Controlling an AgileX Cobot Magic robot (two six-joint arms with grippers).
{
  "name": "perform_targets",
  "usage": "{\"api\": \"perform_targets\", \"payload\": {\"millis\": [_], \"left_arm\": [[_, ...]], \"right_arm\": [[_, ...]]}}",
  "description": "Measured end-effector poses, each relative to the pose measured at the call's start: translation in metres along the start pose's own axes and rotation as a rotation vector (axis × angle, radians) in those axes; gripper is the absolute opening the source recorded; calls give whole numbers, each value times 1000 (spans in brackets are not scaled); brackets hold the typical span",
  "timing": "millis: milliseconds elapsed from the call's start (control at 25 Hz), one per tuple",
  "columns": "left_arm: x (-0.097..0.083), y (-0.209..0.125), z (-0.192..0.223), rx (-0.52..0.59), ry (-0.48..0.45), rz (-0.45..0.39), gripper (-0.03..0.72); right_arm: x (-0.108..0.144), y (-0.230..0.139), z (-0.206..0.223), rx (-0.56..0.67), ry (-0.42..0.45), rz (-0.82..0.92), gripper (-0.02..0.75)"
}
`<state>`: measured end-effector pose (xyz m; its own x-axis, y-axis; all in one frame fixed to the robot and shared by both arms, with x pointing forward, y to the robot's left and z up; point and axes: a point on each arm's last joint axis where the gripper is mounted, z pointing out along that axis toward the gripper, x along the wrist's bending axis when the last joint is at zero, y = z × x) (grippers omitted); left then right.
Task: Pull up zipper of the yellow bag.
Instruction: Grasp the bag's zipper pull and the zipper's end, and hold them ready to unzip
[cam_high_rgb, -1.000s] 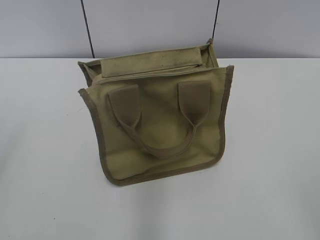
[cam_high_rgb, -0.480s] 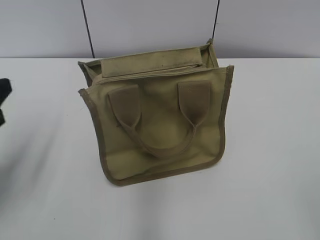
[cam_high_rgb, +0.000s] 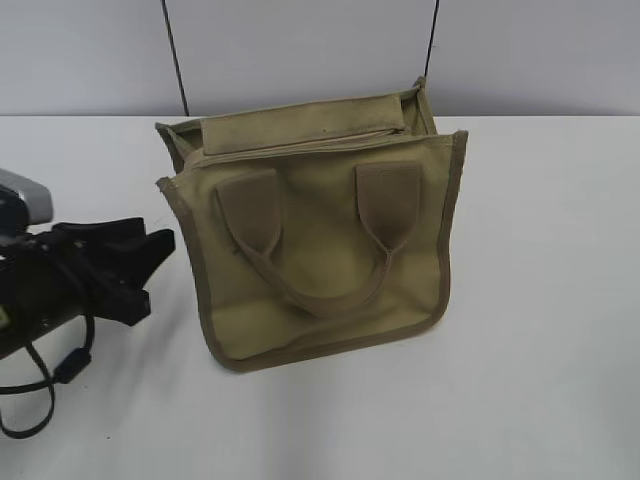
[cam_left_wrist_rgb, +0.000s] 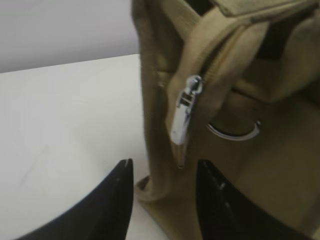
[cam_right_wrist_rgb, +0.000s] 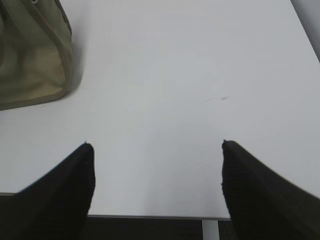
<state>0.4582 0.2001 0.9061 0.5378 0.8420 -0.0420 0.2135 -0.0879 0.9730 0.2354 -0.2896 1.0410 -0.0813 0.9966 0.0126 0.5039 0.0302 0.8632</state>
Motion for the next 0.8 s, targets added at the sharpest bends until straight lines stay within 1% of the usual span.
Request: {"api": "perform_targets", "payload": {"millis": [120, 280, 520, 800], "left_arm": [[-4, -9, 16, 18, -86, 1, 307], [-6, -14, 32, 24, -150, 12, 259], [-4, -15, 52, 19, -179, 13, 241], [1, -16, 64, 40, -150, 7, 241]], "right_arm": [[0, 0, 0, 0, 0, 0, 576], [0, 0, 0, 0, 0, 0, 576], [0, 0, 0, 0, 0, 0, 576], [0, 0, 0, 0, 0, 0, 576]]}}
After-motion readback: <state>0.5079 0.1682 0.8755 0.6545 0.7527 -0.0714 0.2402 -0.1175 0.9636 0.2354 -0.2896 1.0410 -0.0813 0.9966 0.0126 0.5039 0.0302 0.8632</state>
